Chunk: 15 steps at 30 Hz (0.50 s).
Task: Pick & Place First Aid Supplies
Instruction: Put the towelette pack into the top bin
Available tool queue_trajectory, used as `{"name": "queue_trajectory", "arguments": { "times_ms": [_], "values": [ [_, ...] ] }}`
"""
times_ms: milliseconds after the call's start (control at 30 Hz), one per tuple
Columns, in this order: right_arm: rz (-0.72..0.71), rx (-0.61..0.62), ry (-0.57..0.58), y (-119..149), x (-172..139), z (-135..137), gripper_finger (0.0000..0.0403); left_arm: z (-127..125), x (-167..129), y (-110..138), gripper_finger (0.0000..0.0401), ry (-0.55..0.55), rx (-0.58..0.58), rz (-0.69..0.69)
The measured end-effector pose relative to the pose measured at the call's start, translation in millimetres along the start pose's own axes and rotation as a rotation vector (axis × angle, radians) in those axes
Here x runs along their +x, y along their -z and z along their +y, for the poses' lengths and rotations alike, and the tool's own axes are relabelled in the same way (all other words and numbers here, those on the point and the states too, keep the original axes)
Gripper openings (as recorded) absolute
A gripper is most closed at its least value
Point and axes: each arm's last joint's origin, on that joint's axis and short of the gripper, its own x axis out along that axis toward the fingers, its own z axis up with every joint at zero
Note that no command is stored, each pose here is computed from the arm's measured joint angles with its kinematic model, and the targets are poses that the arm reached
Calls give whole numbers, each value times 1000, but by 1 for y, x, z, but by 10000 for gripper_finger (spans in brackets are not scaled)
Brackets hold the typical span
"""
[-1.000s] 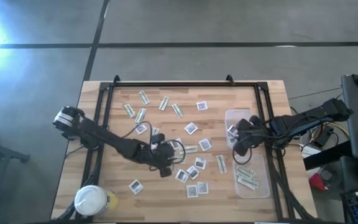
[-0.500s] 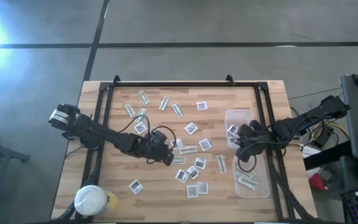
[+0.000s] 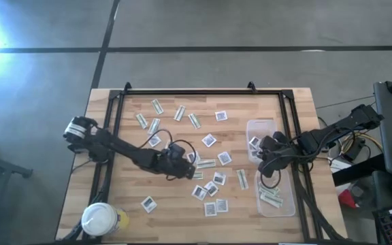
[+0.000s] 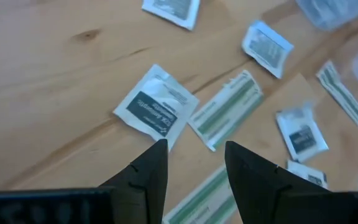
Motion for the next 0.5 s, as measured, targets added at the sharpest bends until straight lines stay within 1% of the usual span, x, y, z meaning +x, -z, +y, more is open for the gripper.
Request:
{"name": "queue_trajectory", "arguments": {
  "times_ms": [233, 500],
  "values": [
    [-3, -11, 0, 0, 0, 0, 84, 3, 9, 3, 153, -36, -71, -40],
    [-6, -15, 2, 0, 0, 0, 74, 5, 22, 10, 154, -58, -89, -51]
  ]
}}
